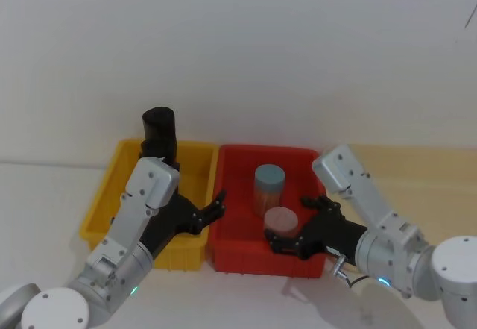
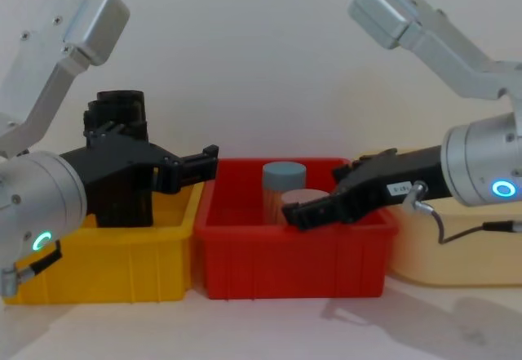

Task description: Pick up the garbage bag with the one hand and transfer it to the other hand.

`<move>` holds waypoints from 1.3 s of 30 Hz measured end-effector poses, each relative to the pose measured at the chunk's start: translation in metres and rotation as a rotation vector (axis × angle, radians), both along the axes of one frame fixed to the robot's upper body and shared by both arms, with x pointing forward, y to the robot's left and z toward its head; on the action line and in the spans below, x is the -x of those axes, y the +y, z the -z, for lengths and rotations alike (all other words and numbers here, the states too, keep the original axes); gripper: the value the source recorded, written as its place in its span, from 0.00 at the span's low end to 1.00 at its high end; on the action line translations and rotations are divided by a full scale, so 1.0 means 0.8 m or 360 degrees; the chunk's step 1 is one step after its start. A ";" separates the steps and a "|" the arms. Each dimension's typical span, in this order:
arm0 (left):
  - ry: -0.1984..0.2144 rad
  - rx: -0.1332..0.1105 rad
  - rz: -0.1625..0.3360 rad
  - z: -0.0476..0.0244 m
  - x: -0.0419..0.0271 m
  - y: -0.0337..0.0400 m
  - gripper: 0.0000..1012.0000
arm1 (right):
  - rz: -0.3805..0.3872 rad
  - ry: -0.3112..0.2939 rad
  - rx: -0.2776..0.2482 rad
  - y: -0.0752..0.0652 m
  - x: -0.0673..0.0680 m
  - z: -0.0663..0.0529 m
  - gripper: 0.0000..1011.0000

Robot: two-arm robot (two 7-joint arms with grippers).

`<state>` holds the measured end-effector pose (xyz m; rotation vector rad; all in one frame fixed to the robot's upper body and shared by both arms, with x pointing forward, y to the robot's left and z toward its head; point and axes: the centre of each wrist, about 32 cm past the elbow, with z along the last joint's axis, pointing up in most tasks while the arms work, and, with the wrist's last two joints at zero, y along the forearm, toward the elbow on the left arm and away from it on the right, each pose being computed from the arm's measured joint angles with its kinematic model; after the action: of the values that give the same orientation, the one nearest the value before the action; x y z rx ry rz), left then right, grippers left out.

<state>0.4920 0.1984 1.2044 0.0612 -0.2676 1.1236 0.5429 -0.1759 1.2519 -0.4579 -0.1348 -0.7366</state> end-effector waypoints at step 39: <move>0.0000 0.0000 0.0000 0.0000 0.0000 0.0000 0.99 | 0.0003 0.0017 -0.0010 0.013 -0.014 0.003 0.66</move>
<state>0.4920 0.1984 1.2044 0.0611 -0.2676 1.1237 0.5544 -0.1657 1.2496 -0.4560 -0.1222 -0.7360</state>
